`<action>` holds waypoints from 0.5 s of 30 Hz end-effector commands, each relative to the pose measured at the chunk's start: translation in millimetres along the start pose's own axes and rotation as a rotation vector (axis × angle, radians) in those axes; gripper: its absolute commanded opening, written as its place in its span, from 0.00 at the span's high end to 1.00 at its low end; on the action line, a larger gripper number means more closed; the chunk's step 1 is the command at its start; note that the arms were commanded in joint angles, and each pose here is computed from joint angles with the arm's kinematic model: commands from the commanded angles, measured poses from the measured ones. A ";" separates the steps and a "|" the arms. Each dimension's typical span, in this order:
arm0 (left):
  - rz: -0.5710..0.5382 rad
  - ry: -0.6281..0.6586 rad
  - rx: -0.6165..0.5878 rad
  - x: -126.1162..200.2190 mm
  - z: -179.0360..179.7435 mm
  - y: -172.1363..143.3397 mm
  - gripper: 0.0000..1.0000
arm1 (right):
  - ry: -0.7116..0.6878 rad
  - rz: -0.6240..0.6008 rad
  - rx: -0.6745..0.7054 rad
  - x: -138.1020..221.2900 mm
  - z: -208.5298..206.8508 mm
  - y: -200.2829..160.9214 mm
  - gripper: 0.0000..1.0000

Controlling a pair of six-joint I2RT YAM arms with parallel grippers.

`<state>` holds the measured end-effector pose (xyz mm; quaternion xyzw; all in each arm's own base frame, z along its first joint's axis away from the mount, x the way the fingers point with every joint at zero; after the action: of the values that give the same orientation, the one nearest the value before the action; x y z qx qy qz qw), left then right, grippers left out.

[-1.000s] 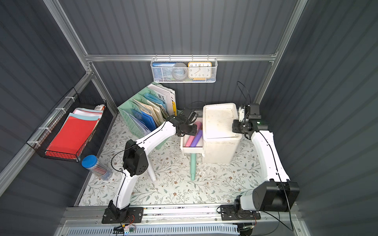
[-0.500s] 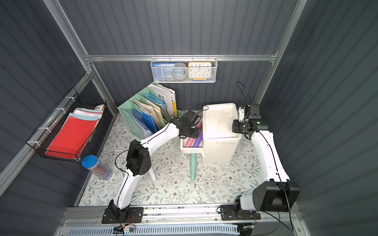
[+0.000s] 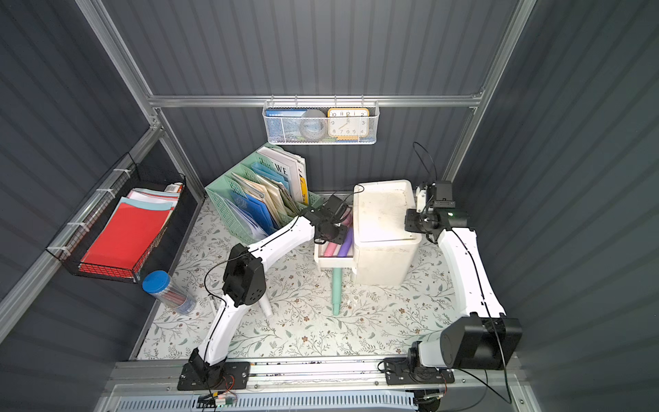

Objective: Take the microphone out of the drawer
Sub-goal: Pick up the microphone from the drawer.

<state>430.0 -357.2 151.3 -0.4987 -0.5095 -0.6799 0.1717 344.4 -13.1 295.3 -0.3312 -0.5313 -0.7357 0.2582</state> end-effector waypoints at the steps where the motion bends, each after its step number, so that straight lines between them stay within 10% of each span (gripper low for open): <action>1: -0.027 -0.017 0.038 15.8 -0.9 4.6 0.77 | 0.024 0.202 -0.115 -16.1 -4.1 -39.0 1.00; 15: -0.175 -0.130 0.154 69.9 -8.5 32.8 0.80 | 0.024 0.200 -0.115 -15.8 -4.1 -38.7 1.00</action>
<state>423.9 -358.9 190.1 -0.4895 -0.5690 -0.6452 0.1428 344.4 -12.9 295.4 -0.3296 -0.5330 -0.7345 0.2602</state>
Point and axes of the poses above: each gripper's point midway between its finger pads, its own x axis back along the fingers, its own z axis along the line the jaws close on, y = z × x, the point moved 5 cm from there along x, back along the fingers, and after that the axes turned 10 degrees about -x, right-handed, at the moved point
